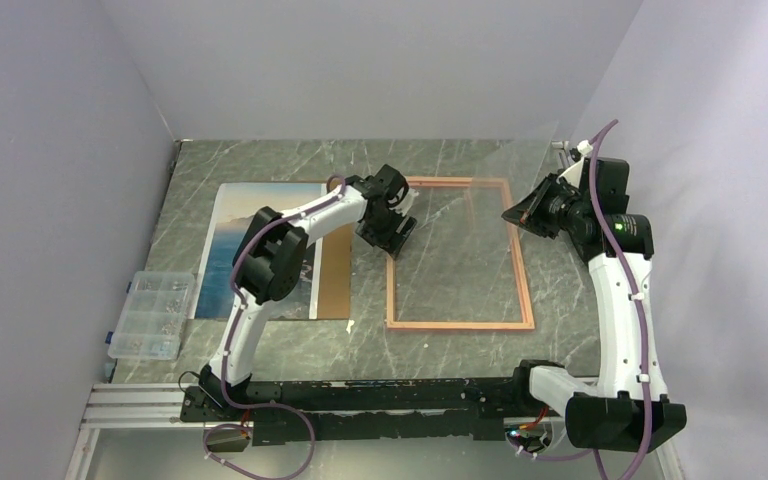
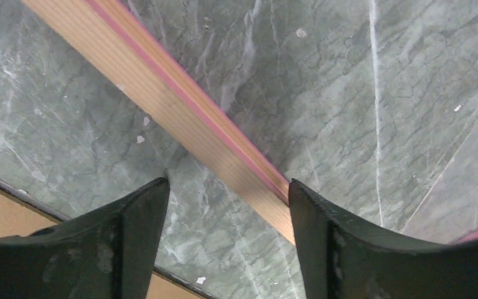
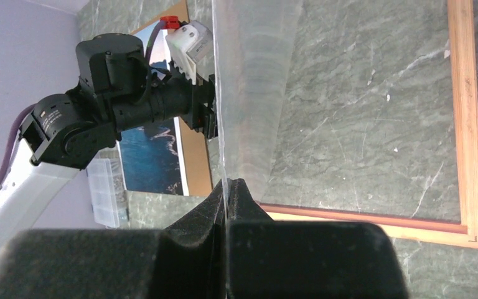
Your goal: Put the photo into the frame
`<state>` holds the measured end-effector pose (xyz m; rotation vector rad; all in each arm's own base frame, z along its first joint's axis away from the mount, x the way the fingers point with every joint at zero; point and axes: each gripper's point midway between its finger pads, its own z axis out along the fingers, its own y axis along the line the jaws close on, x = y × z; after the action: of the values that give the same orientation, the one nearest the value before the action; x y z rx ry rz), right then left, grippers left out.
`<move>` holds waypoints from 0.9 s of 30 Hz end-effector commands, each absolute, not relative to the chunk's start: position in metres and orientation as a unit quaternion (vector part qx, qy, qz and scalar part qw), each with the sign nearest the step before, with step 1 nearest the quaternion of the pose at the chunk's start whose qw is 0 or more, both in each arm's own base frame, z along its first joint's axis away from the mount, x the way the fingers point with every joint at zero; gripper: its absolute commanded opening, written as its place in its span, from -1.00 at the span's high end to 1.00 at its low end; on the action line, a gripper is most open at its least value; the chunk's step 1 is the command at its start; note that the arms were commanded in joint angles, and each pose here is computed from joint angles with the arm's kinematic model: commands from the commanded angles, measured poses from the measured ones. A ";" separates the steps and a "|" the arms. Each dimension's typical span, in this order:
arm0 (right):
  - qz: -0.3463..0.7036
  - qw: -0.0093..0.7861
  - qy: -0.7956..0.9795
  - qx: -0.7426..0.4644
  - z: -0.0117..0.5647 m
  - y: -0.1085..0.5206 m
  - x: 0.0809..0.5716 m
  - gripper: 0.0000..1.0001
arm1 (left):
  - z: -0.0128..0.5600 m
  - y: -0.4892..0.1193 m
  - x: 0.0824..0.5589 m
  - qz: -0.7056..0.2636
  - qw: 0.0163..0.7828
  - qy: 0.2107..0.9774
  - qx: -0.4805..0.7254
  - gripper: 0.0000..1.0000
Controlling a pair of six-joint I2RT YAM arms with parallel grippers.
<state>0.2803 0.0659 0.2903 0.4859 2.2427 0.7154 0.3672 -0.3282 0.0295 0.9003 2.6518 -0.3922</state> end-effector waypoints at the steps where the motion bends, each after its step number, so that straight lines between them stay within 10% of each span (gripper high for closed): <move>1: 0.287 0.400 0.853 0.171 0.317 0.067 0.280 1.00 | 0.015 -0.317 0.367 -0.103 0.153 0.928 0.325 -0.40; 20: 0.307 0.377 0.857 0.170 0.298 0.078 0.282 1.00 | 0.017 -0.278 0.351 -0.057 0.167 0.911 0.372 0.36; 24: 0.300 0.372 0.862 0.170 0.293 0.080 0.285 1.00 | 0.027 -0.281 0.348 -0.069 0.168 0.915 0.360 0.17; 27: 0.291 0.372 0.865 0.167 0.291 0.081 0.289 1.00 | 0.057 -0.286 0.352 -0.091 0.187 0.914 0.347 -0.32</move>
<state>0.2764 0.0797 0.2787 0.4606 2.2787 0.7622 0.3633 -0.2890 0.0239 0.9758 2.5736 -0.2110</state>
